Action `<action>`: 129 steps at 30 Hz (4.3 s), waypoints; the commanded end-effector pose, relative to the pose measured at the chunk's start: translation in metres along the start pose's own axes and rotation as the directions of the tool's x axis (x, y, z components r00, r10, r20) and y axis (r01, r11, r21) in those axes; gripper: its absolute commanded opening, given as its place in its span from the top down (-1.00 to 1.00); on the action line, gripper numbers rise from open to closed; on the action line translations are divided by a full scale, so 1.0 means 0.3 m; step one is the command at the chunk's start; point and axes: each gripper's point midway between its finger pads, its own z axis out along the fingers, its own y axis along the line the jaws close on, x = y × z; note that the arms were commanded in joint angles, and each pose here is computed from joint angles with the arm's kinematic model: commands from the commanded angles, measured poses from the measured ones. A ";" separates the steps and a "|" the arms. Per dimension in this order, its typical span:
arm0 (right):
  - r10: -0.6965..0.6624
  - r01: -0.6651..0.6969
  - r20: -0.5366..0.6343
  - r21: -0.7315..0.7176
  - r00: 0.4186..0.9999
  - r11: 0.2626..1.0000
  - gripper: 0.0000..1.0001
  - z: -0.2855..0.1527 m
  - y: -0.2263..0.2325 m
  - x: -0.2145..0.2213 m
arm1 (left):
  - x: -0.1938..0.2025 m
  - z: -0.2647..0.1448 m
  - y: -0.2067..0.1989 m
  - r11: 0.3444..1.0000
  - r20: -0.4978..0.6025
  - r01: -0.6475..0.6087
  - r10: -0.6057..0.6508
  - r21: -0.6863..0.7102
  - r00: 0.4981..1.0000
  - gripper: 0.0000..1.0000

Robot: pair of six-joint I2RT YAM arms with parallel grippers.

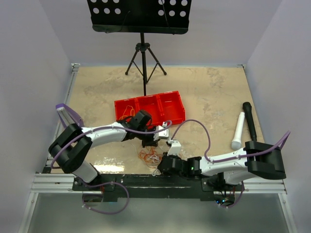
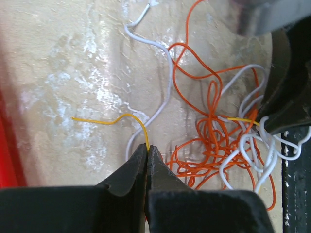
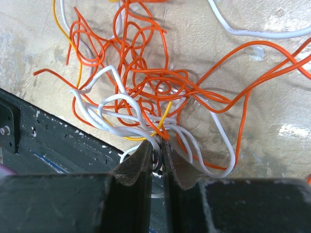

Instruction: Untangle the cables

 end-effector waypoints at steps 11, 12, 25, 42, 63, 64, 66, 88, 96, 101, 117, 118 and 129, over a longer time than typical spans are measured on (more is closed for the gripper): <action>0.016 -0.015 0.036 -0.015 0.999 1.000 0.69 -0.017 0.018 -0.025 | -0.390 -0.256 0.020 0.994 0.206 0.056 -0.036 -0.090 0.978 1.00; 0.015 -0.015 0.034 -0.018 0.999 1.000 0.69 -0.019 0.021 -0.025 | -0.417 -0.290 0.025 0.992 0.225 0.066 -0.041 -0.105 0.974 1.00; 0.034 -0.031 0.080 -0.035 0.996 0.999 0.36 -0.059 0.049 -0.072 | -0.971 -1.016 0.114 0.787 0.376 -0.102 0.399 -0.609 0.836 1.00; 0.019 0.057 0.369 -0.196 0.929 0.979 -0.34 -0.324 0.286 -0.426 | -1.128 -1.328 -0.086 0.675 0.477 -0.090 0.603 -0.733 0.639 1.00; 0.066 -0.019 0.370 -0.129 0.927 0.991 -0.24 -0.308 0.197 -0.413 | -0.701 -1.124 0.252 0.401 0.361 0.184 0.430 -0.898 0.828 1.00; 0.070 -0.024 0.371 -0.128 0.926 0.991 -0.24 -0.309 0.190 -0.414 | -0.684 -1.107 0.261 0.400 0.359 0.185 0.419 -0.898 0.834 1.00; 0.074 -0.028 0.371 -0.127 0.926 0.992 -0.23 -0.313 0.181 -0.413 | -0.654 -1.083 0.279 0.392 0.352 0.189 0.400 -0.900 0.846 1.00; 0.101 -0.066 0.366 -0.108 0.925 0.992 -0.20 -0.333 0.124 -0.410 | -0.410 -0.906 0.389 0.405 0.360 0.225 0.297 -0.886 0.884 1.00; 0.115 -0.079 0.360 -0.113 0.926 0.990 -0.18 -0.330 0.114 -0.401 | -0.312 -0.875 0.436 0.381 0.337 0.229 0.248 -0.896 0.908 1.00; 0.117 -0.083 0.356 -0.110 0.927 0.990 -0.17 -0.323 0.104 -0.393 | -0.276 -0.869 0.453 0.363 0.353 0.261 0.218 -0.895 0.910 1.00; 0.146 -0.108 0.349 -0.128 0.926 0.986 -0.15 -0.321 0.108 -0.389 | -0.046 -0.748 0.538 0.338 0.274 0.241 0.052 -0.910 0.960 1.00; 0.144 -0.107 0.344 -0.126 0.928 0.986 -0.16 -0.318 0.108 -0.385 | -0.040 -0.745 0.547 0.343 0.278 0.245 0.050 -0.907 0.959 1.00; 0.144 -0.104 0.339 -0.136 0.930 0.985 -0.14 -0.307 0.134 -0.381 | 0.024 -0.565 0.527 0.557 0.237 0.191 0.010 -0.808 0.971 1.00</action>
